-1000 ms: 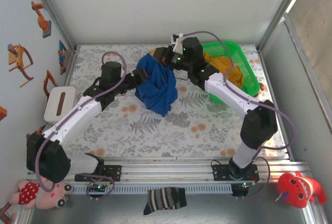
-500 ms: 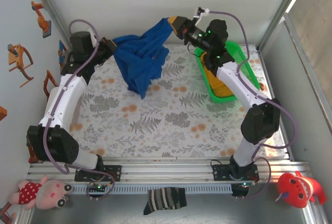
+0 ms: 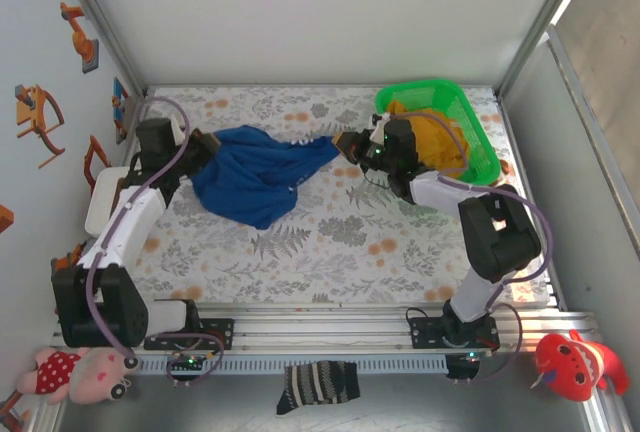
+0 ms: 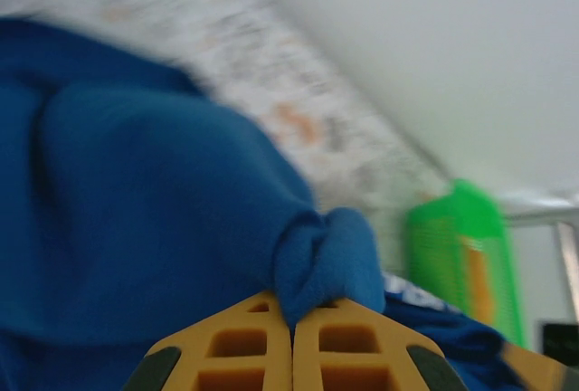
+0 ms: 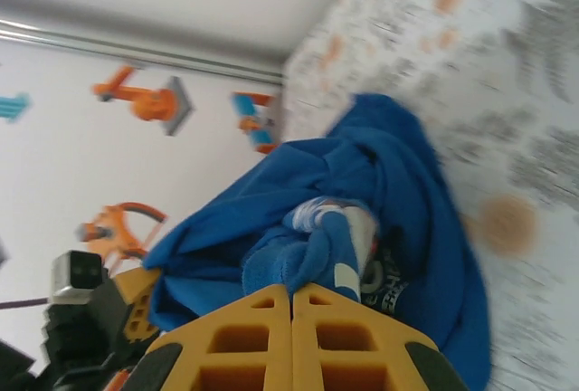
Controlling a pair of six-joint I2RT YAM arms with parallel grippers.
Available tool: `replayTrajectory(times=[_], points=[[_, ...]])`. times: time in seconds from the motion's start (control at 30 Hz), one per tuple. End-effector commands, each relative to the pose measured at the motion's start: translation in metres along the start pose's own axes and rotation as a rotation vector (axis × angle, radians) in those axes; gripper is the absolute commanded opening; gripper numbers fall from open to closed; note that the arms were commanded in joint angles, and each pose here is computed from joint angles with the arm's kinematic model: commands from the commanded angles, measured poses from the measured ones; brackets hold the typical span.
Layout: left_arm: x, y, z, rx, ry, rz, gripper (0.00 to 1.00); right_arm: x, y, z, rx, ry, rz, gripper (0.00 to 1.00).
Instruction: Fold the inside-out t-shirt
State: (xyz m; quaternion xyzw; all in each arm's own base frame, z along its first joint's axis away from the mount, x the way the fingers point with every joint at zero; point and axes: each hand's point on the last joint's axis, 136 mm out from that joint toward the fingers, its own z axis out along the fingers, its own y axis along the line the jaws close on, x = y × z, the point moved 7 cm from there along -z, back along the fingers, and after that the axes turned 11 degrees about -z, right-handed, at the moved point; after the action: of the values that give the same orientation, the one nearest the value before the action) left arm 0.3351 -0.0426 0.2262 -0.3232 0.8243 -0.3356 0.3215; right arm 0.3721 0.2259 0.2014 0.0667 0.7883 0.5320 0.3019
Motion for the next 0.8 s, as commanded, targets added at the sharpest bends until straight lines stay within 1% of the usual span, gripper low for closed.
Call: replayTrajectory(times=[0.0,0.03,0.07,0.13,0.2,0.23,0.3,0.37,0.43,0.5,0.6,0.77], points=[[-0.006,0.06,0.008,-0.161,-0.003,-0.114,0.0,-0.018,0.013,-0.007,-0.041,-0.1,-0.099,0.0],[-0.008,0.07,0.01,-0.169,0.014,-0.149,0.0,-0.018,0.014,-0.007,-0.046,-0.102,-0.103,0.0],[-0.008,0.073,0.011,-0.168,0.029,-0.161,0.03,-0.019,0.016,-0.007,-0.057,-0.099,-0.109,0.0],[-0.009,0.073,0.011,-0.179,0.041,-0.152,0.38,-0.02,0.024,-0.004,-0.094,-0.082,-0.125,0.0],[-0.01,0.065,0.006,-0.153,0.038,-0.136,0.62,-0.02,0.032,-0.003,-0.131,-0.059,-0.148,0.0],[-0.011,0.06,0.003,-0.142,0.033,-0.127,0.68,-0.019,0.035,-0.002,-0.144,-0.048,-0.161,0.0],[-0.011,0.043,-0.008,-0.107,0.016,-0.085,0.74,-0.016,0.045,-0.002,-0.187,-0.023,-0.212,0.0],[-0.007,0.024,-0.018,-0.072,0.007,-0.031,0.77,-0.013,0.053,-0.002,-0.213,0.004,-0.259,0.0],[0.001,0.002,-0.024,-0.033,0.012,0.035,0.81,-0.011,0.062,-0.004,-0.244,0.019,-0.299,0.0],[0.011,-0.021,-0.023,0.019,0.048,0.113,0.83,-0.009,0.072,-0.005,-0.283,0.036,-0.333,0.0],[0.028,-0.045,-0.009,0.045,0.12,0.23,0.85,-0.008,0.082,-0.007,-0.307,0.047,-0.355,0.0],[0.06,-0.059,0.028,0.031,0.235,0.379,0.87,-0.006,0.085,-0.006,-0.301,0.051,-0.353,0.0]])
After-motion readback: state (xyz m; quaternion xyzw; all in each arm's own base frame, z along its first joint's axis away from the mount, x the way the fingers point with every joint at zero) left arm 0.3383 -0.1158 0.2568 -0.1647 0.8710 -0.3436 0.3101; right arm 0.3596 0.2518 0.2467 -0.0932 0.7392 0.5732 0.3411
